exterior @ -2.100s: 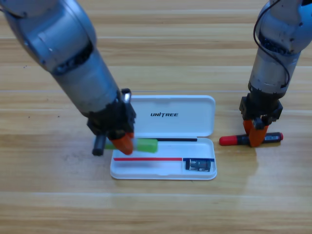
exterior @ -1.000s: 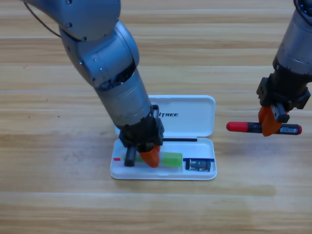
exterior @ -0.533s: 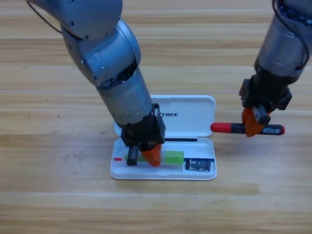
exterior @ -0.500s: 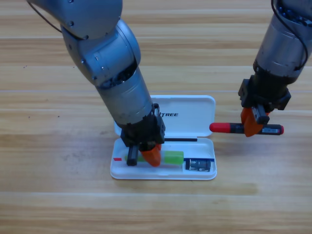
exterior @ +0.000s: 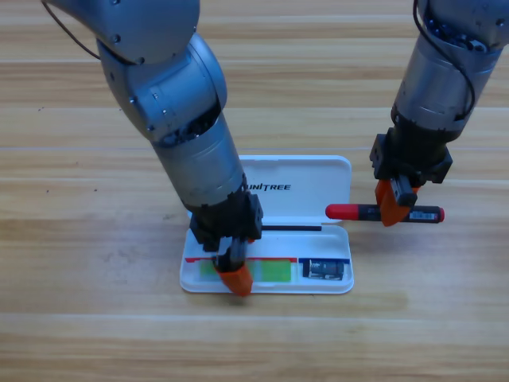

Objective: Clean up eraser and pencils

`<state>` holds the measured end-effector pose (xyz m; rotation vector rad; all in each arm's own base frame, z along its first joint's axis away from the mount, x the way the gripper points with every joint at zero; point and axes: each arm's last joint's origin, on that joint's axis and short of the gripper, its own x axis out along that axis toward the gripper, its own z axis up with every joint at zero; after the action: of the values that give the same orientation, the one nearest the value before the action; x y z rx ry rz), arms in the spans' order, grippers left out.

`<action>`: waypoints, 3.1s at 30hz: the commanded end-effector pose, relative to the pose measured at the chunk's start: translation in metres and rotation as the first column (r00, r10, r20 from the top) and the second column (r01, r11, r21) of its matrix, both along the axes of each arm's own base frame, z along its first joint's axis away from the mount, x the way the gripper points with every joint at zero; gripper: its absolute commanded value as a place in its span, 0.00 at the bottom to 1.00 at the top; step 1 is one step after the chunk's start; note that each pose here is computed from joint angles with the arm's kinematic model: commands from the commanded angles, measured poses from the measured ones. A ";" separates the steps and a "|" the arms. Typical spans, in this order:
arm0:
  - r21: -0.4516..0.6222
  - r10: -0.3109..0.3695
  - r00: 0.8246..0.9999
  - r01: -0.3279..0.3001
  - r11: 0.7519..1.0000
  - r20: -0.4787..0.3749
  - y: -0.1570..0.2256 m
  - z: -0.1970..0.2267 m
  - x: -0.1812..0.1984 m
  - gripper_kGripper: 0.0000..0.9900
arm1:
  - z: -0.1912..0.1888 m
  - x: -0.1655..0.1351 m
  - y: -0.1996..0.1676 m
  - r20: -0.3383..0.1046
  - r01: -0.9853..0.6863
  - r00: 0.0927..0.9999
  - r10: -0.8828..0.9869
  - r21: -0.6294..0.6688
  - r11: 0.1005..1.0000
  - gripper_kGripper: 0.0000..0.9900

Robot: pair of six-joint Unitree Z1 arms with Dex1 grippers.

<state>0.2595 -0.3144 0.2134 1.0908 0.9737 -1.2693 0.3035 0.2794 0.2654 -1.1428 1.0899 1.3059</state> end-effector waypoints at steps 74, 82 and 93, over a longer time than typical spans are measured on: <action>-0.580 0.164 0.974 -0.223 0.783 -0.154 0.210 0.003 0.188 0.00 | 0.122 -0.131 -0.024 -0.116 0.060 0.993 0.005 0.547 0.835 0.99; -0.585 0.076 0.964 -0.217 0.782 -0.256 0.182 -0.040 0.192 0.00 | 0.125 -0.136 -0.030 -0.109 0.061 0.994 0.000 0.555 0.829 0.99; -0.568 -0.067 0.929 -0.165 0.806 -0.364 0.144 -0.067 0.175 0.00 | 0.125 -0.137 -0.031 -0.109 0.064 0.994 -0.003 0.558 0.827 0.99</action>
<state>0.4425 -0.1446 0.1777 0.3645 0.7140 -1.5339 0.1680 0.2539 0.3941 -0.6176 0.6993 1.5462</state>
